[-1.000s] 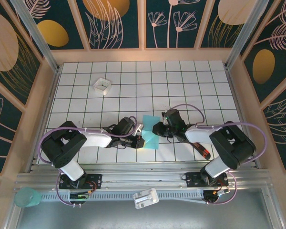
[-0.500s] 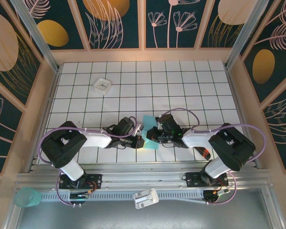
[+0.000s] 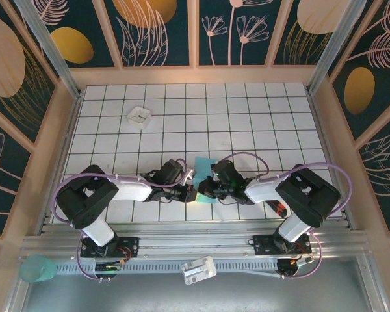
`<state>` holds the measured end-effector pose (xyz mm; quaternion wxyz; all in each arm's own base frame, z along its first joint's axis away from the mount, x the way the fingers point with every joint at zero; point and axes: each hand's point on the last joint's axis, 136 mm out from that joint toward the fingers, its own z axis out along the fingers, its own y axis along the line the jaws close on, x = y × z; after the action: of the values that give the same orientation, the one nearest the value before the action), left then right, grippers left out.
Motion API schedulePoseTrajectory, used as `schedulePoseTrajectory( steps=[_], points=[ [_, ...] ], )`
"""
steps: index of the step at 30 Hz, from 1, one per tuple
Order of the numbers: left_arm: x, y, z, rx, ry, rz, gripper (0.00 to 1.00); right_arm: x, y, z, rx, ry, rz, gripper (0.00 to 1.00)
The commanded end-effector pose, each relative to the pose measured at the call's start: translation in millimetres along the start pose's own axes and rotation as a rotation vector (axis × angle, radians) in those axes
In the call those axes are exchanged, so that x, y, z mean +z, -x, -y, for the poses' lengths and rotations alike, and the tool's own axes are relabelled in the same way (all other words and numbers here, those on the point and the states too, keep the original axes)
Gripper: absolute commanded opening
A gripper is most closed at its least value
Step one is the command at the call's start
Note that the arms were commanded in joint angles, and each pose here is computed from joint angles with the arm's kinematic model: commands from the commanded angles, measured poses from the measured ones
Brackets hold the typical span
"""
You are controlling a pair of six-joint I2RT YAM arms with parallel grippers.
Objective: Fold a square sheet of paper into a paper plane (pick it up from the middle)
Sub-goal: Fold the triangle a second time at the center of the table.
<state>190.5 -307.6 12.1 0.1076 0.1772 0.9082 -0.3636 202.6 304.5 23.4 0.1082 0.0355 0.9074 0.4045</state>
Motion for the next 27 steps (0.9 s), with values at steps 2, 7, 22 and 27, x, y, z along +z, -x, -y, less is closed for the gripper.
schedulePoseTrajectory(
  steps=[2, 7, 22, 27],
  points=[
    [3, -39, -42, -0.066, 0.156, -0.126, 0.00, 3, -11, 0, 0.013, 0.015, -0.020, 0.00],
    [3, -39, -42, -0.066, 0.158, -0.126, 0.00, 2, -15, -3, 0.022, 0.043, -0.032, 0.00],
    [2, -47, -47, -0.061, 0.171, -0.152, 0.00, -4, 6, 47, 0.120, -0.163, 0.029, 0.00],
    [2, -51, -49, -0.060, 0.175, -0.161, 0.00, -11, 17, 55, 0.125, -0.191, 0.063, 0.00]
  ],
)
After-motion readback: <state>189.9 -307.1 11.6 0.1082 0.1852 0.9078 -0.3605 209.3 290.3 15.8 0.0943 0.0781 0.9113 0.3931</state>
